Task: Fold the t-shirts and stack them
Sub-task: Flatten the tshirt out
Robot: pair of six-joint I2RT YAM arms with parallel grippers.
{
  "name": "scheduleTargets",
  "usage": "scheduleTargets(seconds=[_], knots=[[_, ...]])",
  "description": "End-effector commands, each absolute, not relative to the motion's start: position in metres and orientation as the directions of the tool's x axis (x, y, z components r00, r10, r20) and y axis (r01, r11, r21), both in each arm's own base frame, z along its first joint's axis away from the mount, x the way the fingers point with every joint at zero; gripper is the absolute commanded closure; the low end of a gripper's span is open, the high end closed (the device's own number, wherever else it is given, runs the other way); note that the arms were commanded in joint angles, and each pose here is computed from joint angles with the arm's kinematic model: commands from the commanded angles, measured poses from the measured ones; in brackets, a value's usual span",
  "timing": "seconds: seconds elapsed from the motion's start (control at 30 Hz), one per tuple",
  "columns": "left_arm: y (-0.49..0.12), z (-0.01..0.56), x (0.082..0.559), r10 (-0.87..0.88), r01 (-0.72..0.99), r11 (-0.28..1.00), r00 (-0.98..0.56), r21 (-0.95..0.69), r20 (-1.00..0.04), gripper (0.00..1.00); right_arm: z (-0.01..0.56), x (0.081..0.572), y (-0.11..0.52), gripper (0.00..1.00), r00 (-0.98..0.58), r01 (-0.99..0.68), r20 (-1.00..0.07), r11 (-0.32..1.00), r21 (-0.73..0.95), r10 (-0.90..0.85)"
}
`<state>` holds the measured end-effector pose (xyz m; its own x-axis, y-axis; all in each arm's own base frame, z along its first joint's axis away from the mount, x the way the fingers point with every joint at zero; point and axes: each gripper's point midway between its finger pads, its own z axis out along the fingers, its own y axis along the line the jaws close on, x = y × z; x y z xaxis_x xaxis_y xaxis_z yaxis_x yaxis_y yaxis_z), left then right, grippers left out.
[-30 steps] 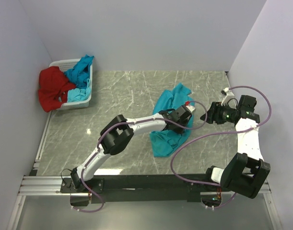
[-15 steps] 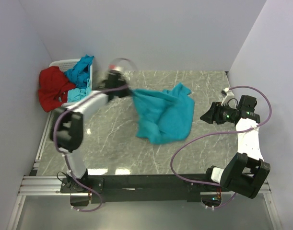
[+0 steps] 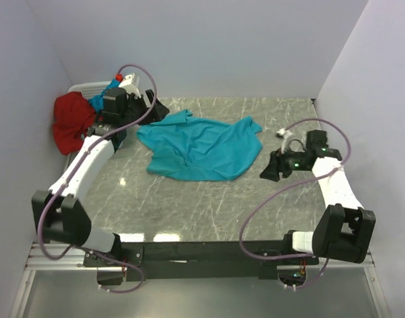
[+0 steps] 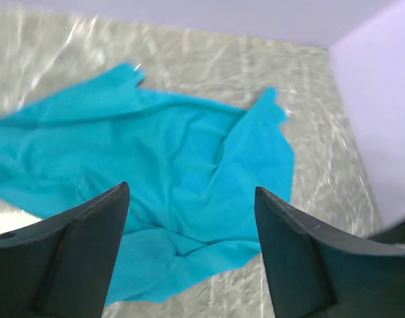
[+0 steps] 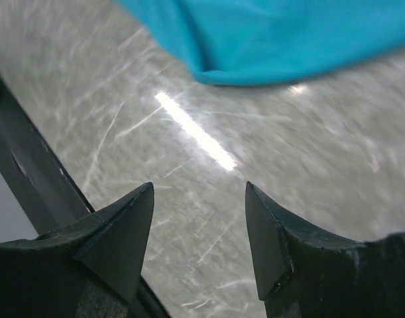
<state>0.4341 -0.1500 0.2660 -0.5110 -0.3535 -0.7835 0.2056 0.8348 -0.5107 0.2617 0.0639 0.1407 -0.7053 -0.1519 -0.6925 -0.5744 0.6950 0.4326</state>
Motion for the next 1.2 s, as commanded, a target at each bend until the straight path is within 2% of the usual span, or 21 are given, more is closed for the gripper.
scheduleTargets(seconds=[0.0, 0.03, 0.07, 0.1, 0.17, 0.2, 0.3, 0.37, 0.4, 0.43, 0.53, 0.7, 0.77, 0.9, 1.03, 1.17], knots=[[-0.158, 0.301, 0.409, -0.203, 0.382, 0.835, -0.453, -0.395, -0.868, 0.17, 0.149, 0.261, 0.089, 0.34, -0.456, -0.814, -0.79, 0.551, 0.185, -0.409], [-0.162, 0.303, 0.398, -0.165, 0.405, 0.843, -0.433, -0.354, -0.886, 0.17, 0.153, 0.26, 0.094, 0.33, -0.364, -0.86, -0.81, 0.5, 0.103, -0.459], [-0.163, 0.309, 0.395, -0.113, 0.446, 0.849, -0.373, -0.285, -0.921, 0.16, 0.15, 0.259, 0.096, 0.32, -0.201, -0.918, -0.817, 0.395, -0.035, -0.54], [-0.168, 0.309, 0.387, -0.07, 0.489, 0.84, -0.333, -0.236, -0.94, 0.15, 0.148, 0.26, 0.098, 0.27, -0.107, -0.935, -0.806, 0.334, -0.117, -0.583], [-0.164, 0.292, 0.367, 0.017, 0.522, 0.844, -0.259, -0.125, -0.966, 0.14, 0.143, 0.261, 0.108, 0.24, 0.124, -0.942, -0.745, 0.159, -0.296, -0.655], [-0.161, 0.286, 0.362, 0.023, 0.522, 0.846, -0.242, -0.11, -0.97, 0.09, 0.143, 0.268, 0.112, 0.23, 0.202, -0.926, -0.715, 0.108, -0.362, -0.669], [-0.145, 0.254, 0.342, 0.074, 0.499, 0.866, -0.212, -0.042, -0.974, 0.05, 0.129, 0.283, 0.128, 0.24, 0.307, -0.902, -0.646, 0.003, -0.432, -0.699], [-0.139, 0.225, 0.331, 0.134, 0.501, 0.865, -0.257, -0.013, -0.957, 0.05, 0.11, 0.293, 0.141, 0.25, 0.279, -0.916, -0.608, -0.017, -0.4, -0.743], [-0.135, 0.219, 0.329, 0.151, 0.495, 0.869, -0.268, -0.002, -0.951, 0.05, 0.111, 0.308, 0.148, 0.27, 0.284, -0.903, -0.596, -0.001, -0.43, -0.751], [-0.131, 0.206, 0.324, 0.183, 0.494, 0.869, -0.293, 0.016, -0.938, 0.06, 0.099, 0.318, 0.149, 0.28, 0.218, -0.916, -0.575, 0.038, -0.4, -0.788], [-0.119, 0.193, 0.318, 0.204, 0.457, 0.888, -0.292, 0.052, -0.934, 0.05, 0.086, 0.334, 0.174, 0.31, 0.188, -0.925, -0.558, 0.046, -0.378, -0.808], [-0.126, 0.191, 0.304, 0.271, 0.544, 0.829, -0.187, 0.13, -0.944, 0.05, 0.063, 0.34, 0.2, 0.34, 0.166, -0.933, -0.5, 0.029, -0.359, -0.85], [-0.141, 0.185, 0.293, 0.307, 0.638, 0.755, -0.137, 0.154, -0.942, 0.05, 0.053, 0.34, 0.203, 0.36, 0.147, -0.938, -0.487, 0.034, -0.344, -0.861], [-0.162, 0.166, 0.288, 0.354, 0.756, 0.64, -0.133, 0.136, -0.926, 0.09, 0.04, 0.339, 0.202, 0.47, 0.12, -0.95, -0.465, 0.035, -0.31, -0.877], [-0.165, 0.134, 0.299, 0.413, 0.779, 0.619, -0.22, 0.095, -0.884, 0.13, 0.033, 0.334, 0.197, 0.57, 0.101, -0.959, -0.465, 0.038, -0.279, -0.88], [-0.166, 0.107, 0.307, 0.461, 0.785, 0.616, -0.294, 0.063, -0.837, 0.15, 0.041, 0.335, 0.198, 0.73, 0.058, -0.967, -0.535, 0.086, -0.24, -0.843]])
